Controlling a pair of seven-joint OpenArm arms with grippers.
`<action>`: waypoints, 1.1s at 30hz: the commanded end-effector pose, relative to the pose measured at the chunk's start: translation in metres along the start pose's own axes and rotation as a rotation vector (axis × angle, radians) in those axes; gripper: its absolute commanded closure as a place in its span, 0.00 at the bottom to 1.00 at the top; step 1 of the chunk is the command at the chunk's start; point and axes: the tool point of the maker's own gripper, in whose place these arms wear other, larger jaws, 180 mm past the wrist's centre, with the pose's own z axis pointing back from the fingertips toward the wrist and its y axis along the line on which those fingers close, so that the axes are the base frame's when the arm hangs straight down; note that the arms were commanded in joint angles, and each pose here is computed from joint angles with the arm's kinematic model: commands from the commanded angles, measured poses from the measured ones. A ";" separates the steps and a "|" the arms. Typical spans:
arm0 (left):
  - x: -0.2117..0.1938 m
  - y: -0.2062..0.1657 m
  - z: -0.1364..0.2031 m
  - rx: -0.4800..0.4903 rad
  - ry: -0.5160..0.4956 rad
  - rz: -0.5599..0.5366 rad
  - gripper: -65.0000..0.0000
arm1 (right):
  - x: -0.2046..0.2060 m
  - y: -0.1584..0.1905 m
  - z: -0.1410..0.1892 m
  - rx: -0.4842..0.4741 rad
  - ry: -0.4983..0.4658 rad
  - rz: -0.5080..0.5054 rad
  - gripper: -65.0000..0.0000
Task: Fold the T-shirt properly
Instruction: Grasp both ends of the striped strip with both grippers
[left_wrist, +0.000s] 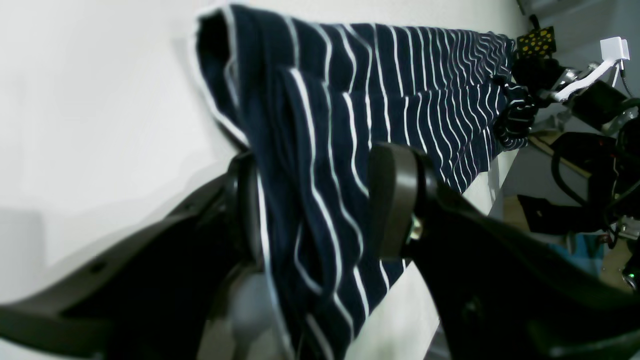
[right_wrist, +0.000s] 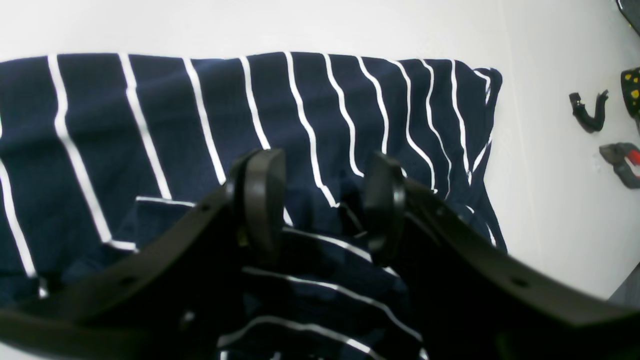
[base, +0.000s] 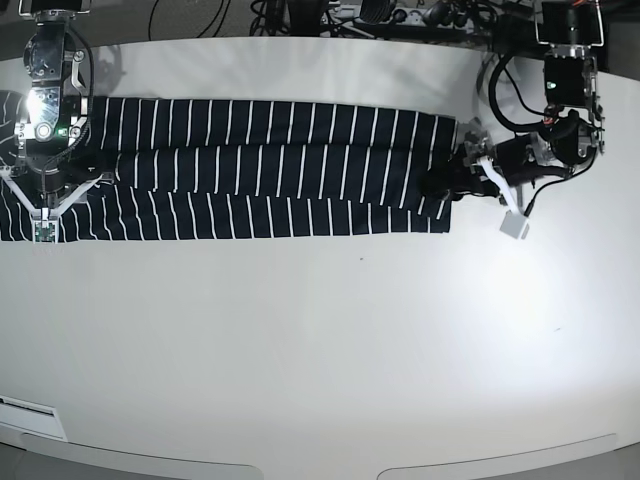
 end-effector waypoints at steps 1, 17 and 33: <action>-0.010 -0.003 -0.006 -0.013 0.036 0.033 0.49 | 0.014 -0.009 0.002 -0.023 -0.047 0.010 0.56; 0.042 0.007 0.015 0.079 0.017 -0.126 1.00 | 0.034 0.005 0.007 0.057 -0.133 0.075 0.57; 0.107 0.041 0.106 0.302 -0.091 -0.232 1.00 | 0.058 0.066 0.038 0.399 -0.234 0.098 1.00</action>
